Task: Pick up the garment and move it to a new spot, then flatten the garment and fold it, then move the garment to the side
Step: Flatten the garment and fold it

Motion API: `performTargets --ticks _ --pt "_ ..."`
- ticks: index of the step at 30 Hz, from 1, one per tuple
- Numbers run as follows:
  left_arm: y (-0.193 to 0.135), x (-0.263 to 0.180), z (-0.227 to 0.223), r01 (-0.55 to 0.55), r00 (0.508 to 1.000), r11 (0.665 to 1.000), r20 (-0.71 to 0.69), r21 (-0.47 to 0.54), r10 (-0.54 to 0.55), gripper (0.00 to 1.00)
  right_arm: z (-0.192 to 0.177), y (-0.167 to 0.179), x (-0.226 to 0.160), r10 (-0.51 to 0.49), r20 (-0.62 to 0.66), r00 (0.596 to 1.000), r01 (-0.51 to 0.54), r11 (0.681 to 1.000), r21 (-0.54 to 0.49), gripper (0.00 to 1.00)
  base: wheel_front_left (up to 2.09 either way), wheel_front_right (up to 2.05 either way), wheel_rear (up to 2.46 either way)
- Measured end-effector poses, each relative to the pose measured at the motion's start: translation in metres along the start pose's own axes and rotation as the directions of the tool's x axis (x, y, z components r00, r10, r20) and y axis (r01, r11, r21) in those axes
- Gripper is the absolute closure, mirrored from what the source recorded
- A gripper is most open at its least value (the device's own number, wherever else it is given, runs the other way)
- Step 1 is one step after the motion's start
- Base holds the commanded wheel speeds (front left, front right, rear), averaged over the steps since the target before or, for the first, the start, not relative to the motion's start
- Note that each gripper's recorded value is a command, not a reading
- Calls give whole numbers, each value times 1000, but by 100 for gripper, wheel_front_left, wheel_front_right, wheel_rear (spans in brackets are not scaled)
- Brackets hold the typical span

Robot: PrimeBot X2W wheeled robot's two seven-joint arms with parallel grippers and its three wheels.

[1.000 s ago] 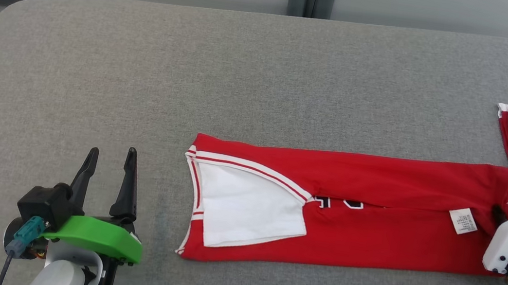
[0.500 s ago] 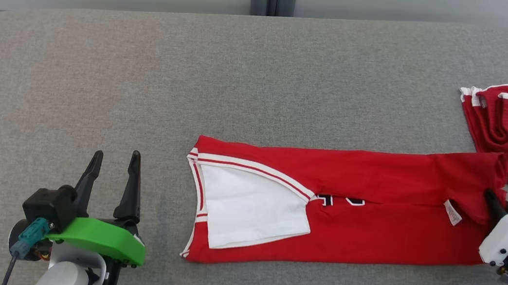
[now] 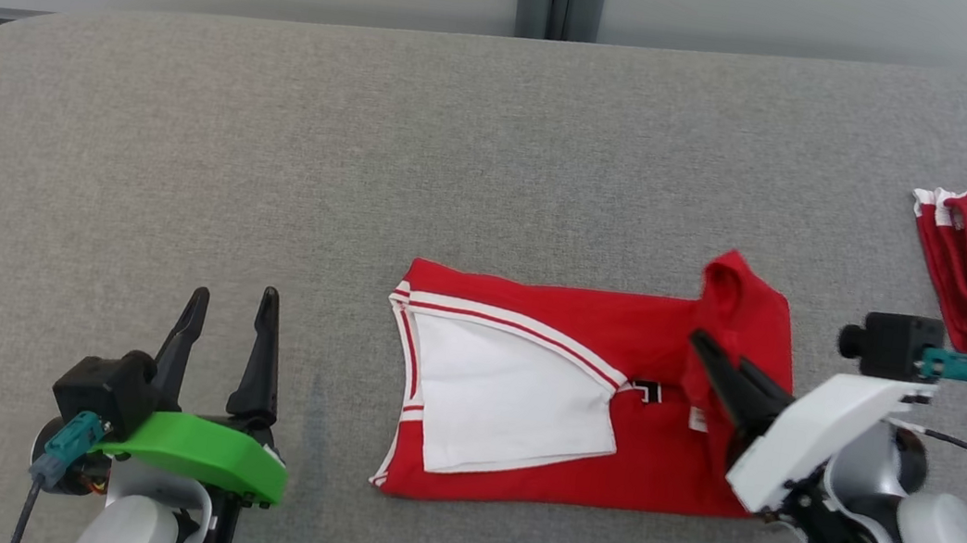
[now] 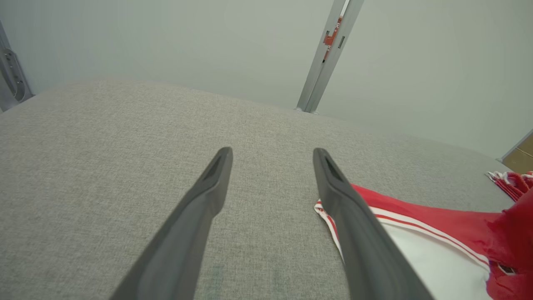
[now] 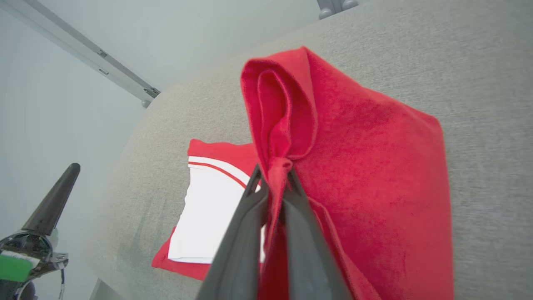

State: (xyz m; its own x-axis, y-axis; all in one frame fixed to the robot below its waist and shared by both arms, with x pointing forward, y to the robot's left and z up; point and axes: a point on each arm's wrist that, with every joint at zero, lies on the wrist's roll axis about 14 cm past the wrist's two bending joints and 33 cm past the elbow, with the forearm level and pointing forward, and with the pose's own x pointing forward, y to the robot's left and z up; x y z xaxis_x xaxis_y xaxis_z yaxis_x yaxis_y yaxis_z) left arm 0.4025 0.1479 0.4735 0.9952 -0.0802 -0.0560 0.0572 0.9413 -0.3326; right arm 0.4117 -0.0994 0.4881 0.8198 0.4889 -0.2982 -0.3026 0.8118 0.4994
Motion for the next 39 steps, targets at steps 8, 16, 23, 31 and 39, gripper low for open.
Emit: performTargets --ticks 8,16,23,31,39 --pt "9 -7 6 -31 999 999 20 -17 31 0 -24 82 40 217 -81 973 -216 976 21 100 0 0 0" --pt "22 -16 12 -74 996 997 40 -25 75 0 -50 111 71 280 -156 947 -277 960 40 100 0 0 0" --pt "34 -25 15 -112 992 993 50 -25 113 0 -80 124 90 294 -250 923 -290 956 53 100 0 0 0" --pt "36 -29 15 -123 991 992 54 -28 125 0 -84 139 97 322 -236 917 -319 946 51 0 0 0 0" --pt "18 -25 9 -66 997 998 37 -22 67 0 -60 146 97 346 -131 929 -345 938 32 0 0 0 0"
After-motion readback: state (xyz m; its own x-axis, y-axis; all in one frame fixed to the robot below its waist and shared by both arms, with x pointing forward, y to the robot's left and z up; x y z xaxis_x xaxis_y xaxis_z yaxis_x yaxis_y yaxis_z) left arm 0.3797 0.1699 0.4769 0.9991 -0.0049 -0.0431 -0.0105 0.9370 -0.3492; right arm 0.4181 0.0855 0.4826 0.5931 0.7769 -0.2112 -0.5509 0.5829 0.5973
